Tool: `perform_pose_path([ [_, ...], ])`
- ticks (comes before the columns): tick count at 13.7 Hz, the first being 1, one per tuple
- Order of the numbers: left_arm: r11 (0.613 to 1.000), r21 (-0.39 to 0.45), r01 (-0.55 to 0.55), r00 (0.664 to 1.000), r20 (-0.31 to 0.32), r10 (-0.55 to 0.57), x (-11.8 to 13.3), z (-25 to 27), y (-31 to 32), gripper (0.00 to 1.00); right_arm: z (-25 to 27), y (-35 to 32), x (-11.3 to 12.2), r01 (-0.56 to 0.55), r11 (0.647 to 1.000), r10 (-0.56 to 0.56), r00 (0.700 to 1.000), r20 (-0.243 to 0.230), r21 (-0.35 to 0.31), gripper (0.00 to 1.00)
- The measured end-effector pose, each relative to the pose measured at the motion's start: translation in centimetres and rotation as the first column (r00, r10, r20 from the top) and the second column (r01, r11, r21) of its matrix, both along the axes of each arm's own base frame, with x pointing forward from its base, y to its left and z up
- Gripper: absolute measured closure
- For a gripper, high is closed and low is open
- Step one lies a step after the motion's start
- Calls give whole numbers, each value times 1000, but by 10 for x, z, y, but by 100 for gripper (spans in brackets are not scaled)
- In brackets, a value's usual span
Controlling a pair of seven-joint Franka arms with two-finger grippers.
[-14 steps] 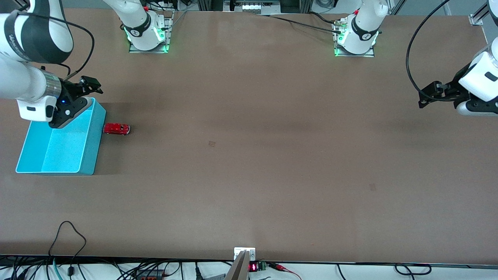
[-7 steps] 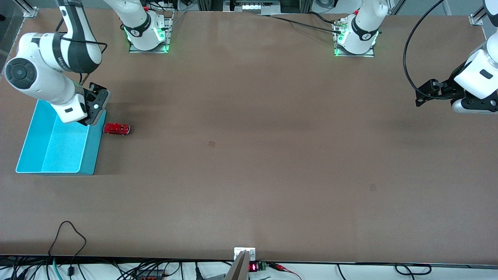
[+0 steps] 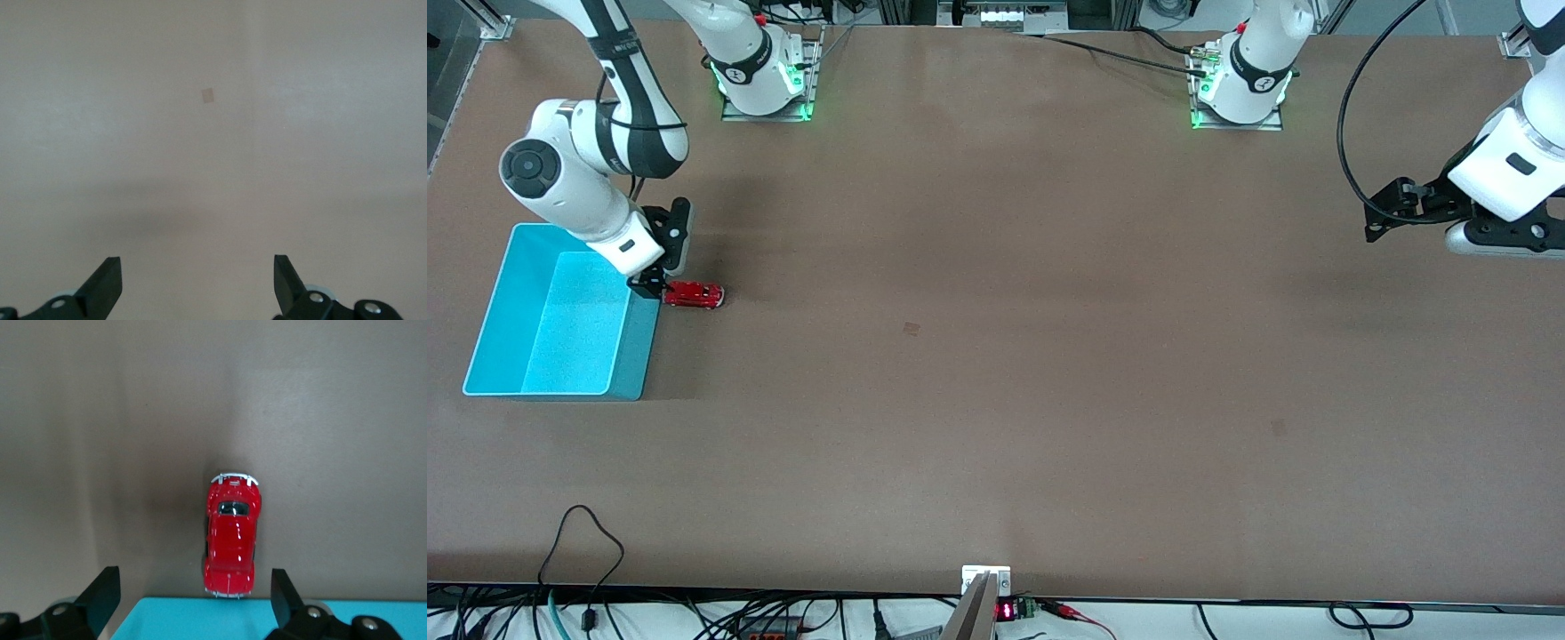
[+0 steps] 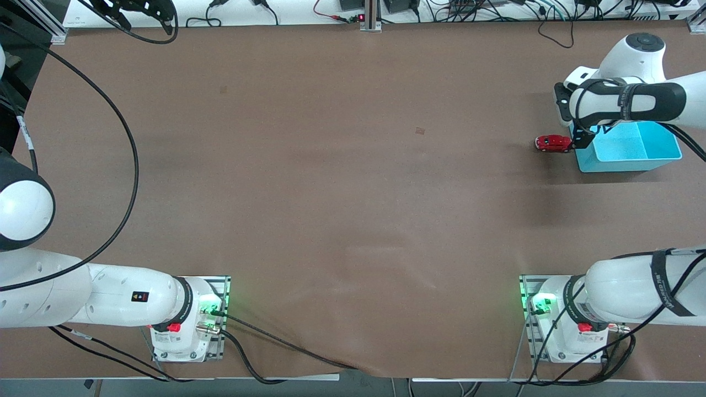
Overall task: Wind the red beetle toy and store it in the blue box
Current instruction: 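Lower the right gripper and close it on the red car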
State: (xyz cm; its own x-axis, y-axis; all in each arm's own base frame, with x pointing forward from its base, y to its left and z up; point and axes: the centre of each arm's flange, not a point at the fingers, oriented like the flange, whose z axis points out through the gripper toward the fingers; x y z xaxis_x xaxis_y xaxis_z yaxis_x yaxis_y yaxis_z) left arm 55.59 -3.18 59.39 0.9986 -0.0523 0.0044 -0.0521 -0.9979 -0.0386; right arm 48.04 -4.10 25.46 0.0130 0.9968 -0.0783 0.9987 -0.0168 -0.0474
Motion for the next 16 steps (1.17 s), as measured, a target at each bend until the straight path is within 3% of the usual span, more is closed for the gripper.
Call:
perform_pose_path([
  [14,1000,0,-4,1000,-5,4,-1,0,0,0,-68,-8,0,-18,999,17,1000,18,27,0],
  [16,1000,0,-4,1000,-6,4,-1,0,0,0,-70,-8,1,-34,999,34,999,26,29,20],
])
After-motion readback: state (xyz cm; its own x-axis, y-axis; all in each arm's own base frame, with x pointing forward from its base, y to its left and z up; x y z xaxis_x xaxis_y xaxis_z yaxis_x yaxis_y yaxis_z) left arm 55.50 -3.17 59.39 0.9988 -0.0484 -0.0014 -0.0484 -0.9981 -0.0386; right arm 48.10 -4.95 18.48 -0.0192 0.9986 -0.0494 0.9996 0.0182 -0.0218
